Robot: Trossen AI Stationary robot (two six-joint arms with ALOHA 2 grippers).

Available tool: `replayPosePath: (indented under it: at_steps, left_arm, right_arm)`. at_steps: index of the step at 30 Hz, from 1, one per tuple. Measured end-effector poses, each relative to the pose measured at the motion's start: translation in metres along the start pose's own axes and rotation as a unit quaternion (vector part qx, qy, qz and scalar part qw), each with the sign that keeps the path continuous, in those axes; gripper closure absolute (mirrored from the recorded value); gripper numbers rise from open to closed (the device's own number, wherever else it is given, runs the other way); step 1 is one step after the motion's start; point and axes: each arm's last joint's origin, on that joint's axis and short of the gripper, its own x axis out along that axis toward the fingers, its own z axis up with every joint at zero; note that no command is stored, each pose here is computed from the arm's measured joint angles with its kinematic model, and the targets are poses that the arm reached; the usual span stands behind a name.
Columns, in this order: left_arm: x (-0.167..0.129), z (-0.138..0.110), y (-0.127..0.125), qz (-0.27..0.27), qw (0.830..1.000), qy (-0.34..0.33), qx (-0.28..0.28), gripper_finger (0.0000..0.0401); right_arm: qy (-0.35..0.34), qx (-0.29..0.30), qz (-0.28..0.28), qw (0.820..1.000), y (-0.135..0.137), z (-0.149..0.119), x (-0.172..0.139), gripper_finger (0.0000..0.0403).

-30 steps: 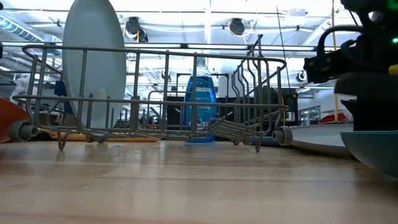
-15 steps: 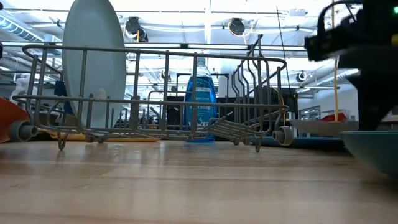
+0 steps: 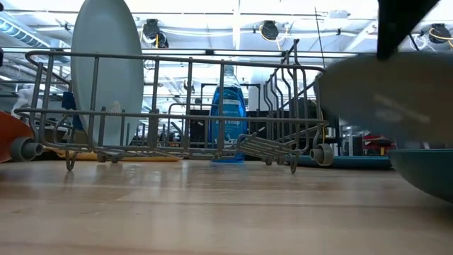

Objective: Sort dishes
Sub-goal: Put the gray plate in the dish rack

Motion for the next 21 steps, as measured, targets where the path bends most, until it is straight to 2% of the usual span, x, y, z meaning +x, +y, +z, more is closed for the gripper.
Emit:
replayPosePath:
  at_steps: [5,14,21]
  left_arm:
    - [0.0,0.0,0.0,0.0,1.0,0.0,0.0,0.0264]
    - [0.0,0.0,0.0,0.0,1.0,0.0,0.0,0.0264]
    - [0.0,0.0,0.0,0.0,1.0,0.0,0.0,0.0264]
  right_arm:
    - [-0.053,0.02,0.034,0.998,-0.003,0.008,-0.028,0.0403]
    - [-0.156,0.066,0.083,0.982,-0.006,0.025,-0.06,0.0403]
    - [-0.25,0.073,0.107,0.96,-0.014,0.041,-0.088,0.0403]
